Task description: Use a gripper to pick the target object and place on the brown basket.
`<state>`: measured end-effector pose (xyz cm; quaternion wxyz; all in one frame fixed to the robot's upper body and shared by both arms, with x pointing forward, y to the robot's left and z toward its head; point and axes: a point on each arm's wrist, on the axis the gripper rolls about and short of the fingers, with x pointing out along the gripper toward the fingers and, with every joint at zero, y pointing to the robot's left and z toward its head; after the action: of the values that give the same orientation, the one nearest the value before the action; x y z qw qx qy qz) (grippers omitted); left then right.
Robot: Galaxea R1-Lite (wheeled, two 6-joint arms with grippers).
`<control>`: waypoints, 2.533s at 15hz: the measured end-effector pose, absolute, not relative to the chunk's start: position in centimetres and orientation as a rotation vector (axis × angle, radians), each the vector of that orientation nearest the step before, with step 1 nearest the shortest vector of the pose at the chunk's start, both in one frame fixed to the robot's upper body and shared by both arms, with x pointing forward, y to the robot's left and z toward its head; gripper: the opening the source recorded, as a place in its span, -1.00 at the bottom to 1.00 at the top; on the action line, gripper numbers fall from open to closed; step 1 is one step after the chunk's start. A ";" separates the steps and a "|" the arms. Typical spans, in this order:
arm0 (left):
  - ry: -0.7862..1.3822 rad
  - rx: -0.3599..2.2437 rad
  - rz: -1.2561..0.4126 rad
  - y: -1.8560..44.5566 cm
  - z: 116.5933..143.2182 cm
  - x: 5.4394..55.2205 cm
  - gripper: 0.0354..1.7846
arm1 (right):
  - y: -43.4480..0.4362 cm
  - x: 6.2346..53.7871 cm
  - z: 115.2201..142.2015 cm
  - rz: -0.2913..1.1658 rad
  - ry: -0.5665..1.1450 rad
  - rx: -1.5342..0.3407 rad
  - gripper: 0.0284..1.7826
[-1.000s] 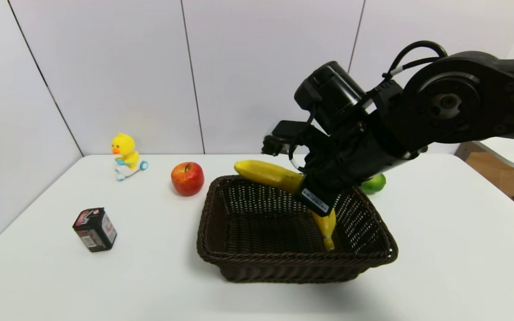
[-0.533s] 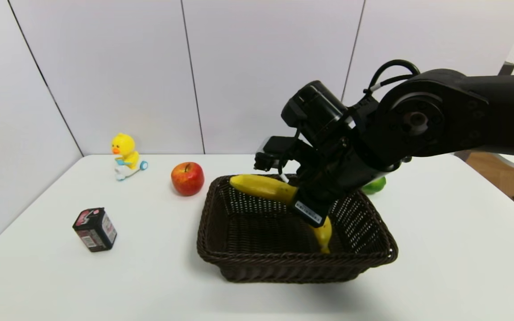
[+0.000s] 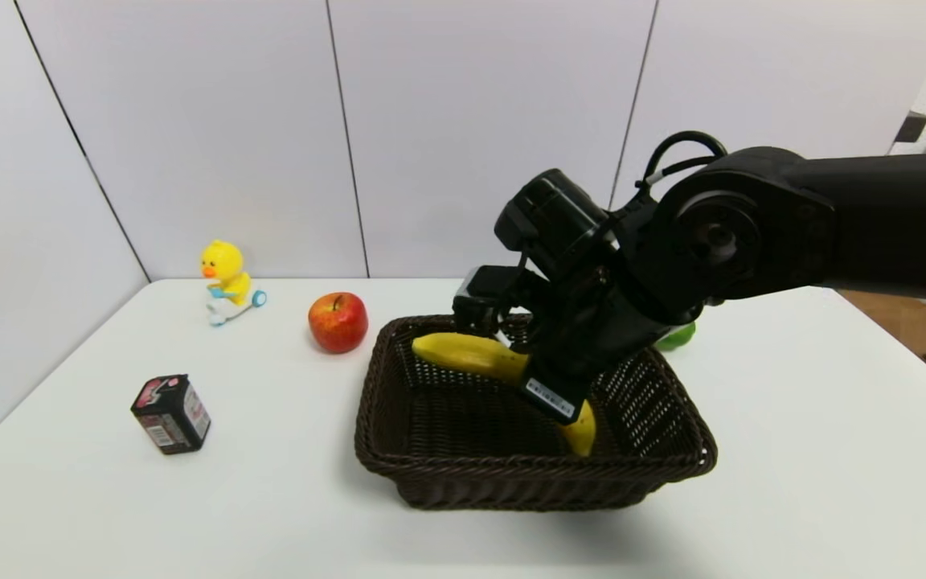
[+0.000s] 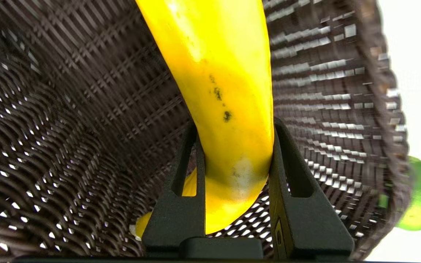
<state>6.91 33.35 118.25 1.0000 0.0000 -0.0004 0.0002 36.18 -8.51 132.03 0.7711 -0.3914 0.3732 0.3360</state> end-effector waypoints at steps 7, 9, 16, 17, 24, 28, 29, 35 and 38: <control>-0.001 0.000 0.000 33.3 118.2 6.9 0.89 | -8.4 36.6 131.1 0.717 0.837 -0.854 0.37; -0.001 0.000 0.001 33.3 118.2 6.9 0.89 | -8.4 36.7 131.2 0.715 0.833 -0.852 0.49; -0.001 0.000 0.000 33.4 118.2 6.9 0.89 | -9.8 38.0 135.3 0.642 0.704 -0.767 0.74; -0.001 0.000 0.001 33.3 118.2 6.9 0.89 | -10.5 38.2 136.1 0.617 0.686 -0.753 0.76; -0.001 0.000 0.000 33.3 118.2 6.9 0.89 | -16.5 38.5 141.9 0.429 0.541 -0.642 0.86; -0.001 0.000 0.001 33.3 118.2 6.9 0.89 | -21.7 38.0 144.8 0.239 0.496 -0.552 0.88; -0.001 0.000 0.001 33.3 118.2 6.9 0.89 | -23.2 37.7 145.5 0.191 0.488 -0.509 0.88; -0.001 0.000 0.001 33.3 118.2 6.9 0.89 | -29.5 33.7 148.4 -0.036 0.426 -0.266 0.90; -0.001 0.000 0.001 33.3 118.2 6.9 0.89 | -30.6 30.5 148.2 -0.070 0.397 -0.208 0.90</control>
<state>6.91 33.35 118.25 1.0000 0.0000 -0.0004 0.0004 30.54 -30.62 148.20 0.9744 -0.1029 0.1968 -0.0348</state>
